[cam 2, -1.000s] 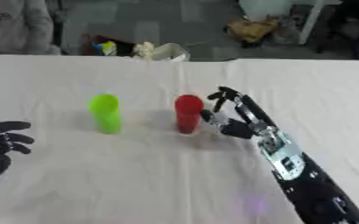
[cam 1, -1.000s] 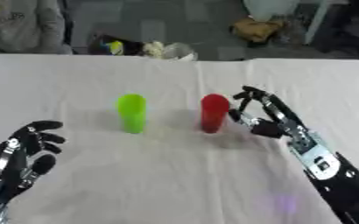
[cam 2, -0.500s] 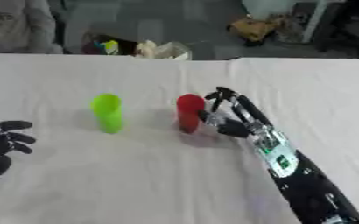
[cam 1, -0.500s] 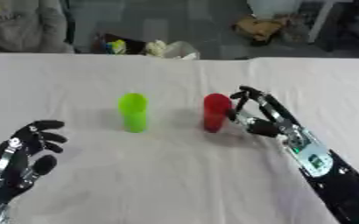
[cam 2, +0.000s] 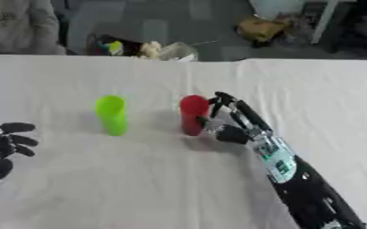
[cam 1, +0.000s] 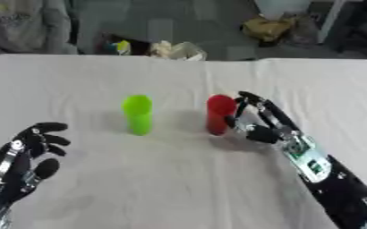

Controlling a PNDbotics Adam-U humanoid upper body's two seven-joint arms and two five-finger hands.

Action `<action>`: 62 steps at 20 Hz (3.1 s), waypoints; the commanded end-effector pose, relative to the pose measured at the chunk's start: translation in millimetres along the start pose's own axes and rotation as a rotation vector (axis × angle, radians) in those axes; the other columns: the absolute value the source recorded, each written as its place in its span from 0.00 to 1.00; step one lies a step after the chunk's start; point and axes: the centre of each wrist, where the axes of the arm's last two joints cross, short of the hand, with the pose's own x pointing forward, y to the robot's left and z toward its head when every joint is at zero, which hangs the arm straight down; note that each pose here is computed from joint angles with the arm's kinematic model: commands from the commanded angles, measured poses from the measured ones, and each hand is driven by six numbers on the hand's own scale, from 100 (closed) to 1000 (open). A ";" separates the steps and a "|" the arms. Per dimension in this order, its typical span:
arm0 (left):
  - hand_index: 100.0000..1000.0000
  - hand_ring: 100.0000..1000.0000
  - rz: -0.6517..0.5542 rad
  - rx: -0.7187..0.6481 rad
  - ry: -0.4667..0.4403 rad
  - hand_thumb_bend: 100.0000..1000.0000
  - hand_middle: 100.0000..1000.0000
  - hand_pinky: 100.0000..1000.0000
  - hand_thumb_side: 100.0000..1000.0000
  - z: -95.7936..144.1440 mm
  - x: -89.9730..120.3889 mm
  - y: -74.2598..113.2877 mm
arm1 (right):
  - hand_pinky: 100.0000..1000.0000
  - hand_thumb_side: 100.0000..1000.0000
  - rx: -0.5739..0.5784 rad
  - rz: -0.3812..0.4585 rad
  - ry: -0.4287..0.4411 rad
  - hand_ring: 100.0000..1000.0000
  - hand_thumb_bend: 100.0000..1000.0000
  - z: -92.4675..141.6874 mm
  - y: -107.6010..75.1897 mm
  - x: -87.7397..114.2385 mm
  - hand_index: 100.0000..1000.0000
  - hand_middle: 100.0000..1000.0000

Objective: Pour the contents of one cup into another cup.

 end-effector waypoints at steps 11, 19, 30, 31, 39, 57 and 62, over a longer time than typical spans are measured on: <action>0.74 0.60 -0.005 -0.007 -0.036 0.96 0.70 0.53 0.71 -5.6 7.9 1.6 | 0.94 0.72 -0.002 0.085 -0.033 1.00 0.41 -11.8 -3.5 6.5 0.79 0.45; 0.74 0.60 -0.004 -0.012 -0.041 0.96 0.70 0.52 0.71 -6.7 8.7 0.7 | 0.94 0.71 -0.035 0.138 -0.015 1.00 0.43 -15.6 -1.6 8.2 0.79 0.45; 0.74 0.60 -0.002 -0.022 -0.049 0.96 0.70 0.52 0.71 -8.8 10.2 -1.5 | 0.93 0.69 -0.082 0.141 0.004 1.00 0.44 -20.7 1.4 8.7 0.75 0.42; 0.74 0.60 -0.001 -0.022 -0.050 0.96 0.70 0.52 0.71 -9.0 10.4 -1.6 | 0.93 0.69 -0.084 0.139 0.006 1.00 0.44 -21.1 1.7 8.6 0.75 0.42; 0.74 0.60 0.002 -0.029 -0.053 0.96 0.70 0.52 0.71 -9.9 10.9 -3.3 | 0.93 0.68 -0.092 0.116 0.012 1.00 0.41 -25.9 5.5 9.8 0.73 0.39; 0.74 0.60 0.007 -0.032 -0.053 0.96 0.70 0.52 0.72 -10.0 10.6 -4.4 | 0.89 0.47 -0.130 0.062 0.001 0.95 0.11 -31.8 7.1 16.7 0.50 0.08; 0.74 0.60 0.007 -0.029 -0.049 0.96 0.70 0.52 0.72 -9.4 9.9 -4.1 | 0.89 0.25 -0.140 0.047 0.017 0.94 0.00 -31.2 5.7 17.5 0.46 0.06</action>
